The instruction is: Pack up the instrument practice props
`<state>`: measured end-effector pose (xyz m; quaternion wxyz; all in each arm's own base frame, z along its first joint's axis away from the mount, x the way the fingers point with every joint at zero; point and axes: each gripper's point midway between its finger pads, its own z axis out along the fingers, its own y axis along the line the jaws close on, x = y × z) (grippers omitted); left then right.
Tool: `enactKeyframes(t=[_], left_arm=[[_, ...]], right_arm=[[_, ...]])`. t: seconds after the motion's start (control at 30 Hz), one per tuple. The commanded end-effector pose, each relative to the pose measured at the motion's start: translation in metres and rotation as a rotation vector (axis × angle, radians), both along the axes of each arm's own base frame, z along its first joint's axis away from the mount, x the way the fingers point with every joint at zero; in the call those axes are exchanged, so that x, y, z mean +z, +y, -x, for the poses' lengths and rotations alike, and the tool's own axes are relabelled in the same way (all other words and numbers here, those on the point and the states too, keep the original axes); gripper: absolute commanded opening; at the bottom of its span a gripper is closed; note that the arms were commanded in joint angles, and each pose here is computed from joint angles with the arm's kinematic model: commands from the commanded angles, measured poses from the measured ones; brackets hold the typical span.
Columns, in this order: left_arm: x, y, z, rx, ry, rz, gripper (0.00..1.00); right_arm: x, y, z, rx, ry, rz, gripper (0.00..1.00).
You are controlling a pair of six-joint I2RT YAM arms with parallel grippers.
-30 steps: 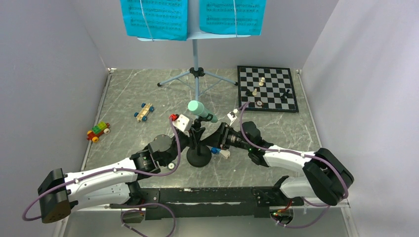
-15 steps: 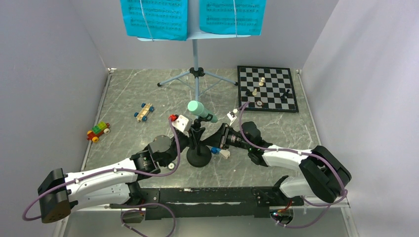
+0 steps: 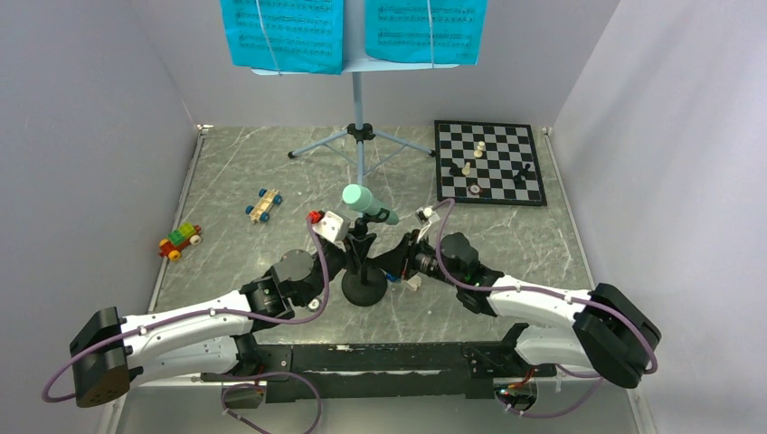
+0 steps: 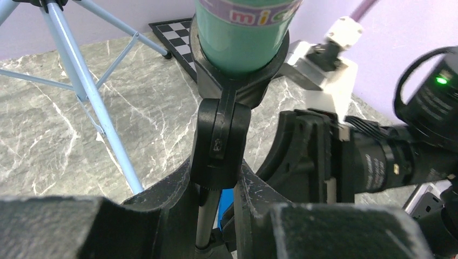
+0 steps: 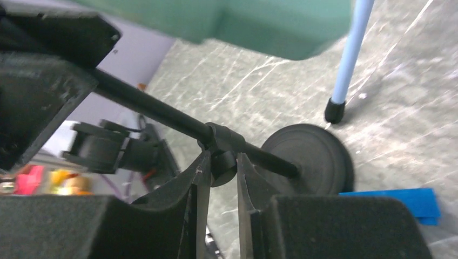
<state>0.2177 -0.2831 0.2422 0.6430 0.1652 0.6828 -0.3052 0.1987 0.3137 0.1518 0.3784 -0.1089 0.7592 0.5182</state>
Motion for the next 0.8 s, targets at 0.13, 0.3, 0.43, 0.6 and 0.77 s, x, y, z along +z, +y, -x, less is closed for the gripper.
enactKeyframes(t=[0.13,0.3,0.43,0.6,0.77], left_arm=[[-0.078,0.007,0.010,0.005,0.158,-0.174,0.00],[-0.084,0.009,0.012,0.007,0.173,-0.182,0.00],[-0.088,0.012,0.013,0.012,0.182,-0.183,0.00],[-0.093,0.013,0.014,0.014,0.194,-0.181,0.00],[-0.098,0.013,0.015,0.015,0.203,-0.186,0.00]], right_arm=[[-0.028,-0.022,-0.017,-0.180,-0.403,0.440,0.00],[-0.033,-0.024,-0.013,-0.208,-0.528,0.581,0.00],[-0.032,-0.029,-0.011,-0.241,-0.662,0.711,0.00],[-0.031,-0.033,-0.004,-0.257,-0.839,0.889,0.00],[-0.027,-0.031,0.005,-0.286,-1.025,1.072,0.00]])
